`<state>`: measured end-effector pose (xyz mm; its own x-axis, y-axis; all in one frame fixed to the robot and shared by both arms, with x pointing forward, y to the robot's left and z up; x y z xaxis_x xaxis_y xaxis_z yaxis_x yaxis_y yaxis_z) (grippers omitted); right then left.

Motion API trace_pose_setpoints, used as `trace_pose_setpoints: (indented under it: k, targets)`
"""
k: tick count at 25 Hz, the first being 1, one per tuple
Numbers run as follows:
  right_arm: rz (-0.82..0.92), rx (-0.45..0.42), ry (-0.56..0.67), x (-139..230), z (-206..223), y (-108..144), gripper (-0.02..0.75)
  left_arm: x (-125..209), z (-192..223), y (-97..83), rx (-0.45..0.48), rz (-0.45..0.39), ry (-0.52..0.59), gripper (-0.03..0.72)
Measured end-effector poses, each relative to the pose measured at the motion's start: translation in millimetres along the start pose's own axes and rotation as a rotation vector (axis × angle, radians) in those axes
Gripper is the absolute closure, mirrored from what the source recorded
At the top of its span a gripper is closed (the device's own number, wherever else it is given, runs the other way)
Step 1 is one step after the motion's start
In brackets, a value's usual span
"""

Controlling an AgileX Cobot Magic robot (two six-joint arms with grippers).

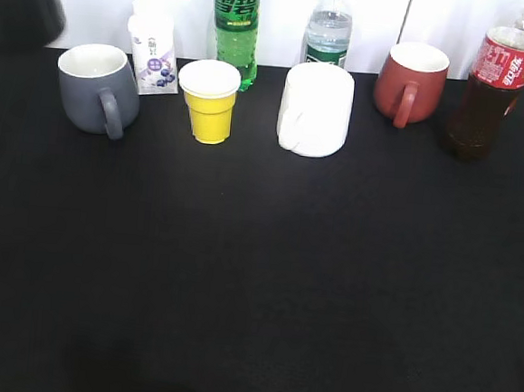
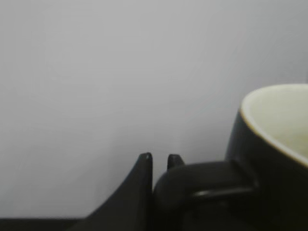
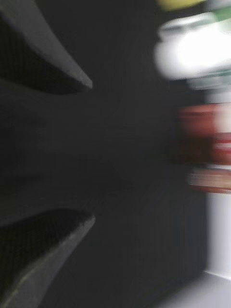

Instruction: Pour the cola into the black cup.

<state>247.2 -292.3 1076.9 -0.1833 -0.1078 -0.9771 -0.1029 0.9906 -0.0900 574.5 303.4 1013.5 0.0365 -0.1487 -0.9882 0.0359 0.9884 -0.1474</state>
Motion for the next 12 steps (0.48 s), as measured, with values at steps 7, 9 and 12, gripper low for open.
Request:
trace_pose_setpoints:
  k: [7, 9, 12]
  targets:
    - [0.029, 0.073, -0.120, 2, 112, -13, 0.173, 32, -94, -68.2, 0.256, -0.003, 0.150, 0.629]
    - [0.028, 0.090, -0.092, 7, 150, -17, 0.173, 36, -99, -79.4, 0.304, 0.000, 0.171, 0.629]
    - [-0.050, 0.066, -0.148, 19, 201, -15, 0.173, 37, -101, -84.7, 0.337, 0.010, 0.172, 0.629]
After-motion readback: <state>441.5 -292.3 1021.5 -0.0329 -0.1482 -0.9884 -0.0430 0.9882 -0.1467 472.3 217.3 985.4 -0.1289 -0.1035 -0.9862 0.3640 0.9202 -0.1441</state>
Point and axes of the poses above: a point on each arm's last joint axis where the gripper is mounted, z pointing out along that axis toward the gripper, y along the wrist's bending axis when the last joint is at zero, x = y × z, the point moved 1 cm from there along z, pointing out along that axis toward the gripper, and after that the axes turned 8 degrees about -z, right-handed, at the moved point
